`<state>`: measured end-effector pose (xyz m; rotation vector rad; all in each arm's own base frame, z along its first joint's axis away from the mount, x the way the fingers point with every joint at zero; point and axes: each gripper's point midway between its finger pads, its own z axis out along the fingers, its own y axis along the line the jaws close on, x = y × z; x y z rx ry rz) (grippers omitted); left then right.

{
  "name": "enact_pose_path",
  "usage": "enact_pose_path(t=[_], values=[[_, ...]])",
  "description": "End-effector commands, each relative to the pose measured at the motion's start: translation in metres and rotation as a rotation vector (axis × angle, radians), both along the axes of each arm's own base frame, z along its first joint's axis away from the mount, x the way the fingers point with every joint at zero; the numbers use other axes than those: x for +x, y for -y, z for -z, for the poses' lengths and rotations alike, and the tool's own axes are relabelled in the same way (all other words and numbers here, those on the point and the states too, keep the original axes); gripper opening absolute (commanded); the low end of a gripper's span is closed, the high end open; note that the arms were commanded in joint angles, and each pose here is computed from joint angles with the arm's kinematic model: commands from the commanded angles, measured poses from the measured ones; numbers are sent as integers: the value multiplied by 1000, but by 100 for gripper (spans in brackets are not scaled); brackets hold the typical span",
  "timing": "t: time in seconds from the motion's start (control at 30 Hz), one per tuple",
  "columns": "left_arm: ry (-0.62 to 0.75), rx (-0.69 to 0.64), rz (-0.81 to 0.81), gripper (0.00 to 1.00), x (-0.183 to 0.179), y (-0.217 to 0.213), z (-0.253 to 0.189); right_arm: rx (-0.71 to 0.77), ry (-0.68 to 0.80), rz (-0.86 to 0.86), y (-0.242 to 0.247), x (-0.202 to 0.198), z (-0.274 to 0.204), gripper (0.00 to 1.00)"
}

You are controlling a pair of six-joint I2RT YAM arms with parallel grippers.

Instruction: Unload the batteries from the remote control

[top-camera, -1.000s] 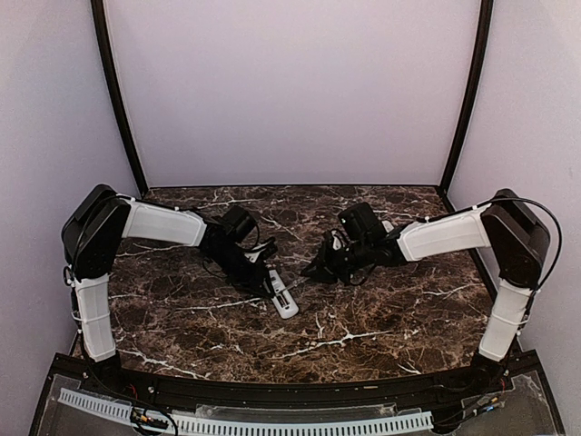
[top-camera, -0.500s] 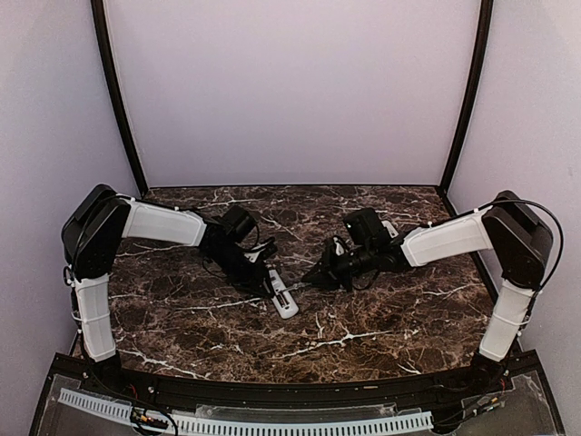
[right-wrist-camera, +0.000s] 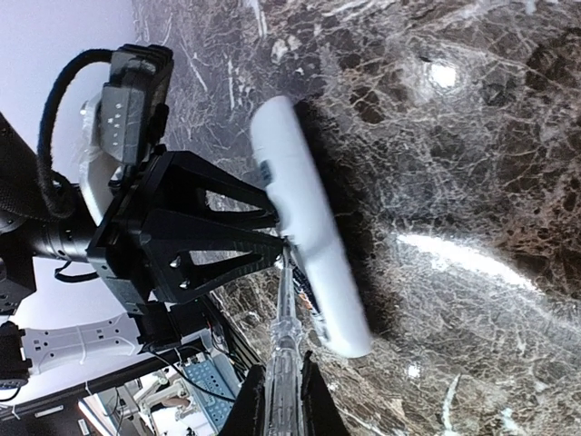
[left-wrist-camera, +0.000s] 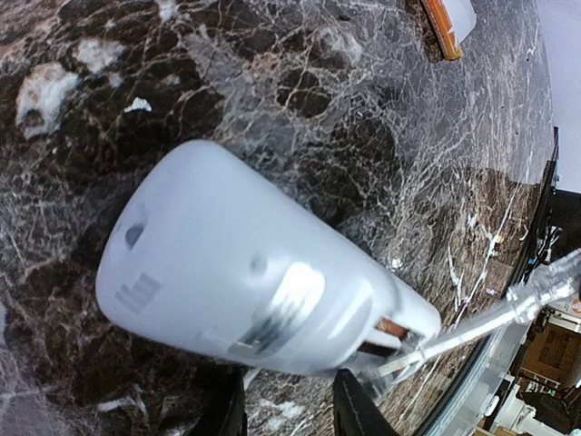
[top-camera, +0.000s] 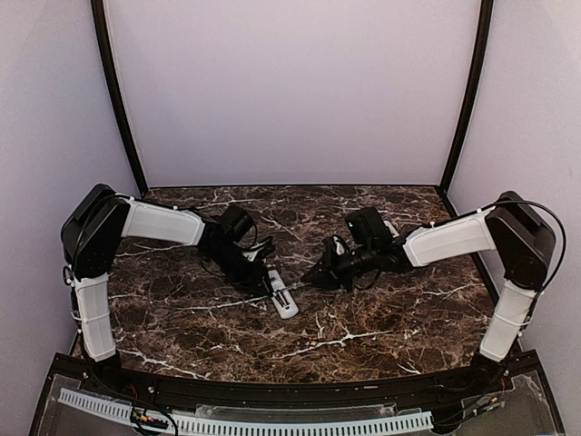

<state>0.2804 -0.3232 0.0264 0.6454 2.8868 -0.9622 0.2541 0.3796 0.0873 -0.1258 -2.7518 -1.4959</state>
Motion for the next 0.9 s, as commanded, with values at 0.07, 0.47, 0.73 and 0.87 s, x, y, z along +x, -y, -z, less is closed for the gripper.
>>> enact_pose_path(t=[0.07, 0.47, 0.73, 0.87], values=[[12, 72, -46, 35, 4, -22, 9, 134, 80, -79, -11, -6, -46, 0], [51, 53, -63, 38, 12, -25, -3, 80, 103, -61, -3, -4, -43, 0], [45, 13, -58, 43, 10, -20, -6, -164, 204, 16, 33, 7, -43, 0], [34, -3, -56, 43, 9, -18, -7, -205, 205, 11, 37, 6, -39, 0]])
